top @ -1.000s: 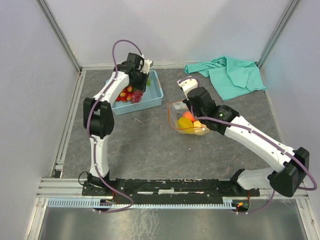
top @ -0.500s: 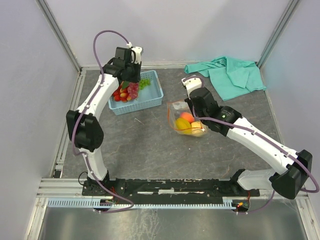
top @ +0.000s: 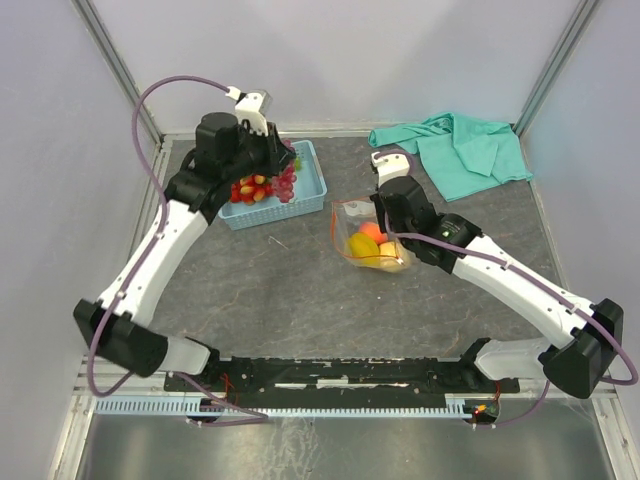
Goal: Place the food in the zip-top bag and seal the zipper
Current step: Pick up the fake fruit from the bin, then place the fake fruit in the zipper food storage bag.
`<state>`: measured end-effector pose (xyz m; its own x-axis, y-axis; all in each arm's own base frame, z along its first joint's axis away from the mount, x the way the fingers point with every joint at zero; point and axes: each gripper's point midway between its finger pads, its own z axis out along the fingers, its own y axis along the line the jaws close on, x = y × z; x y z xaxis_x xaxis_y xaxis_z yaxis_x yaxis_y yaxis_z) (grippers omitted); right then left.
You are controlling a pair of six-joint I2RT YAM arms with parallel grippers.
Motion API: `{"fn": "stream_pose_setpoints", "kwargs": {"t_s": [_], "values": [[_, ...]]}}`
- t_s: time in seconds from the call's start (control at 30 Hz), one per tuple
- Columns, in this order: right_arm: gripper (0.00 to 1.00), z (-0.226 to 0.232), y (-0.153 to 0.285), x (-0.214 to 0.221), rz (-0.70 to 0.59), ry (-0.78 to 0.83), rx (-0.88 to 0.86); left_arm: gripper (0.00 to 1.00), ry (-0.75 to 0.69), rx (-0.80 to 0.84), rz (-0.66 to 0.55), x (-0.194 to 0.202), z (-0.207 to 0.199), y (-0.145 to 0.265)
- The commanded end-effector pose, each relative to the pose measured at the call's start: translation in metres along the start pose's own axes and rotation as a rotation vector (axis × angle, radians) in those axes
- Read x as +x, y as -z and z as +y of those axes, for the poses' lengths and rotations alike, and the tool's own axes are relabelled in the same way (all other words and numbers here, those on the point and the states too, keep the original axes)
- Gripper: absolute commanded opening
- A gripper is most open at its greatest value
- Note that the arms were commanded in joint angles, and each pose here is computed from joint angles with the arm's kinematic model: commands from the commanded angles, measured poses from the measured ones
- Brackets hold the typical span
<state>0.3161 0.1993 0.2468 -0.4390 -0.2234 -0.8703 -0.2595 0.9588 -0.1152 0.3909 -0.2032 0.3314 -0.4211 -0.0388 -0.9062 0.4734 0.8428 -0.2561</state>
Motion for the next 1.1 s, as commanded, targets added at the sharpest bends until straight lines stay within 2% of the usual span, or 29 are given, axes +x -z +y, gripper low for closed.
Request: {"fn": "stream_pose_setpoints", "kwargs": {"t_s": [0.0, 0.2, 0.37, 0.83, 1.07], "values": [[0.01, 0.008, -0.001, -0.014, -0.056, -0.092, -0.031, 0.03, -0.001, 0.162, -0.214, -0.043, -0.063, 0.041], [0.01, 0.019, 0.0, -0.013, -0.046, -0.133, -0.082, 0.03, -0.01, 0.321, -0.332, -0.045, -0.126, 0.074], [0.01, 0.025, 0.001, -0.012, -0.035, -0.169, -0.113, 0.03, -0.021, 0.421, -0.362, -0.037, -0.162, 0.081], [0.01, 0.035, 0.01, -0.006, -0.01, -0.259, -0.171, 0.03, -0.032, 0.503, -0.353, 0.014, -0.19, 0.042], [0.01, 0.036, 0.013, -0.007, -0.008, -0.287, -0.177, 0.03, -0.077, 0.456, -0.326, 0.047, -0.179, 0.017]]}}
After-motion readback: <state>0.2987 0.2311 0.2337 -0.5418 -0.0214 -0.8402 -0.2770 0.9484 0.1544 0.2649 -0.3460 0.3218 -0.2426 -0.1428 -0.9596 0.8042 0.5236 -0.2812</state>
